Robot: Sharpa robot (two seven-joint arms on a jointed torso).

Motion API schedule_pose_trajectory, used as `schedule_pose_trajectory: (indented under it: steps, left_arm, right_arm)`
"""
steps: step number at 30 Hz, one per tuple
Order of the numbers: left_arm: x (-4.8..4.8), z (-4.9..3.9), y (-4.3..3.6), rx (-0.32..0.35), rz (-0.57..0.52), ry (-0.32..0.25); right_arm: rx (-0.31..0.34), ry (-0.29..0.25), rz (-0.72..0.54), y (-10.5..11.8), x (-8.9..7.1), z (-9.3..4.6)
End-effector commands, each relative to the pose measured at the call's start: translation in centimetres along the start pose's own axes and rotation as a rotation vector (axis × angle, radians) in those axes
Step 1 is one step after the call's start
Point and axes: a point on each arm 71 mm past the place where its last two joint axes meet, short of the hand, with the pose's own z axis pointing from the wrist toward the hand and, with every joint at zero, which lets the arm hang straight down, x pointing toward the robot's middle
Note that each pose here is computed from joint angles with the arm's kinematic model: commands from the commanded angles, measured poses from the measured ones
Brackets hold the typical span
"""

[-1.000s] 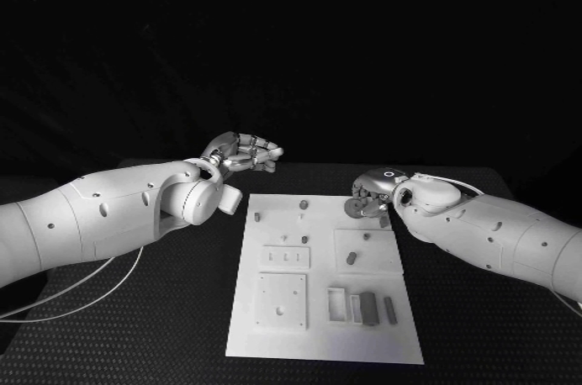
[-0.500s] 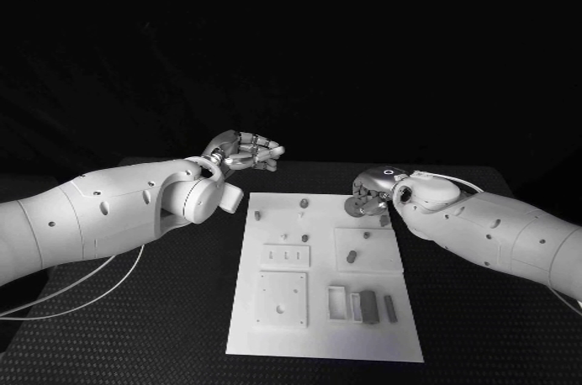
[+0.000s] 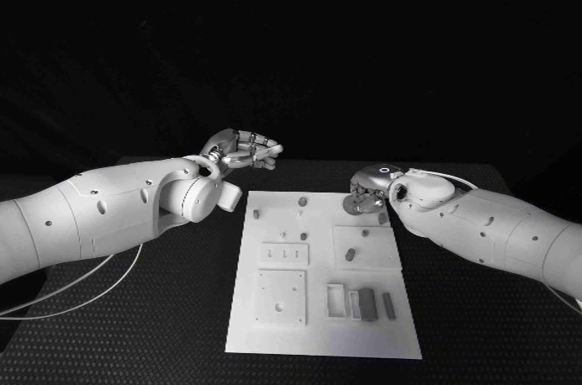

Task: Assemble the parts on the task board

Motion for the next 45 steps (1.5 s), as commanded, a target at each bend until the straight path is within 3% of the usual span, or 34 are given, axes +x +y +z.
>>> schedule_pose_trajectory:
  steps: [1,30,35,45]
  left_arm:
    - [0.13,-0.01,-0.15,0.004,-0.007,0.007]
    - [0.18,-0.04,-0.15,0.000,-0.007,0.010]
    - [0.20,-0.05,-0.16,0.000,-0.008,0.011]
    - [0.16,-0.06,-0.17,0.001,-0.007,0.009]
  right_arm:
    - [0.005,0.167,-0.028,0.5,3.1,-0.3]
    - [-0.004,0.262,-0.042,0.3,4.7,-0.7]
    - [0.006,0.234,-0.066,0.2,4.5,-0.6]
    - [0.028,0.079,-0.113,0.7,3.2,-0.5]
